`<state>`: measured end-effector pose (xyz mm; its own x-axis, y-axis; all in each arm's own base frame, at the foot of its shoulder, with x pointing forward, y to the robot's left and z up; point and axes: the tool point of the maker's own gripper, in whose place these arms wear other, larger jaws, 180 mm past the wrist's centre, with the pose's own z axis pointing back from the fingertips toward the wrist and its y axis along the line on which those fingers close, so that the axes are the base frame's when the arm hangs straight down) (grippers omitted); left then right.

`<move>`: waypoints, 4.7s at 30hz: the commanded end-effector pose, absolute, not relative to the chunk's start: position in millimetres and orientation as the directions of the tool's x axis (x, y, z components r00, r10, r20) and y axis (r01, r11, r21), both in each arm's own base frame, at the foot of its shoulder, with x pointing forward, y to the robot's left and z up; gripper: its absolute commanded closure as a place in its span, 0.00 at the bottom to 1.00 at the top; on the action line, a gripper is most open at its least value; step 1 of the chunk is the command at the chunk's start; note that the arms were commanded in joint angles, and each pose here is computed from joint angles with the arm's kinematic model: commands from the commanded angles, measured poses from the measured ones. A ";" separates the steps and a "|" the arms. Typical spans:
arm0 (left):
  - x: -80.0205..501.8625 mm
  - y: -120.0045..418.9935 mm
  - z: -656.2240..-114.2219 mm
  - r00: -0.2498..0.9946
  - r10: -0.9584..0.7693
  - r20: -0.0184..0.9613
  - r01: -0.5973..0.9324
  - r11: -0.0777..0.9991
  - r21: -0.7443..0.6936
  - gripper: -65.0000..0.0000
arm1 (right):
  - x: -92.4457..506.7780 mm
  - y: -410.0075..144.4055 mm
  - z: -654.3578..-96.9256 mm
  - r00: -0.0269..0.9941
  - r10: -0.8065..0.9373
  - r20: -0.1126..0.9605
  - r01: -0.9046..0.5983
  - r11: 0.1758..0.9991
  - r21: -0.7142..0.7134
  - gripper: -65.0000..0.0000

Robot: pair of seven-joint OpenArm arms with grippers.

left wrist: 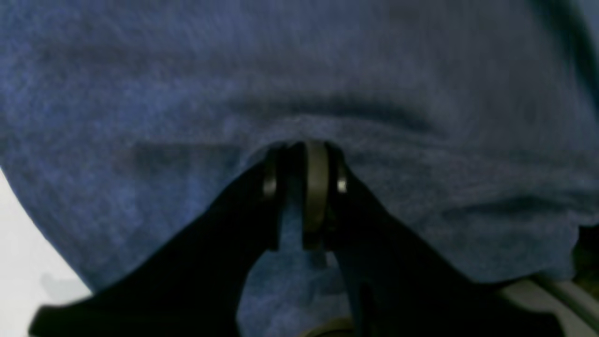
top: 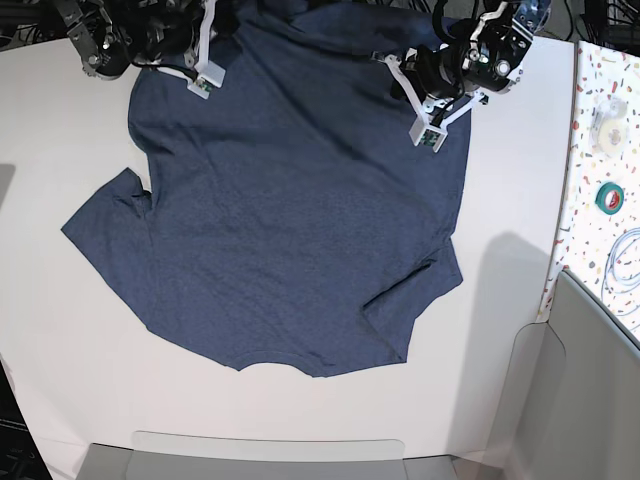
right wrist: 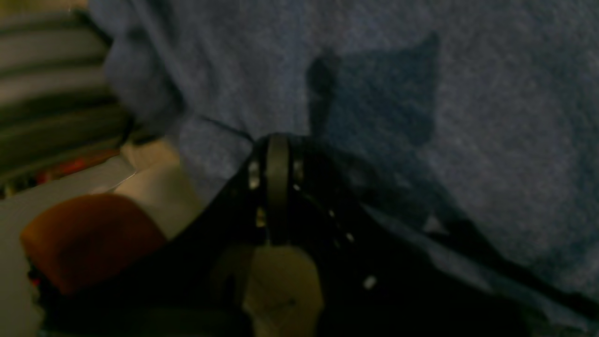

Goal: Layout the t-shirt on the table in an organized manner, then fold the t-shirt properly
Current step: 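Release the shirt with the right gripper and regrasp a lower corner, then pull the shirt corners apart with both grippers to stretch it diagonally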

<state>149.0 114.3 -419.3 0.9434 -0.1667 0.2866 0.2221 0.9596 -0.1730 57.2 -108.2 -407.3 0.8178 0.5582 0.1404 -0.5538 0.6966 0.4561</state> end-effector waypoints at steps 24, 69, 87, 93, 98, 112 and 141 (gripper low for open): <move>154.6 161.2 -452.1 0.964 -0.147 0.221 0.161 0.986 -0.045 0.88 | 62.5 -243.2 -362.6 0.716 0.695 -0.065 -0.675 0.714 0.184 1.00; 129.6 142.1 -409.6 0.949 0.076 0.305 -0.022 0.984 -0.177 1.00 | 492.5 -180.0 -347.2 0.703 0.537 0.465 -0.405 0.841 -0.358 1.00; 224.1 236.5 -423.4 0.950 0.066 0.304 -0.080 0.996 0.034 0.97 | 359.9 -329.9 -426.8 0.850 0.513 0.122 -0.412 0.791 -0.453 1.00; 282.2 239.3 -432.9 0.949 0.036 0.314 -0.062 0.995 0.073 0.96 | 303.6 -344.4 -444.8 0.866 0.491 0.091 -0.411 0.804 -0.429 1.00; 323.6 245.8 -445.8 0.944 -0.027 0.330 -0.024 0.988 0.150 0.96 | 257.0 -352.5 -448.8 0.924 0.367 0.111 -0.308 0.883 -0.354 1.00; 431.0 166.5 -431.9 0.890 -0.175 0.422 0.097 0.975 0.200 0.96 | 170.6 -314.7 -448.8 0.954 0.035 0.297 -0.030 0.999 -0.021 1.00; 414.2 159.2 -282.6 0.679 0.304 0.668 -0.155 0.949 -0.274 0.75 | 312.3 -303.7 -214.1 0.435 0.052 0.899 0.076 0.993 -0.094 1.00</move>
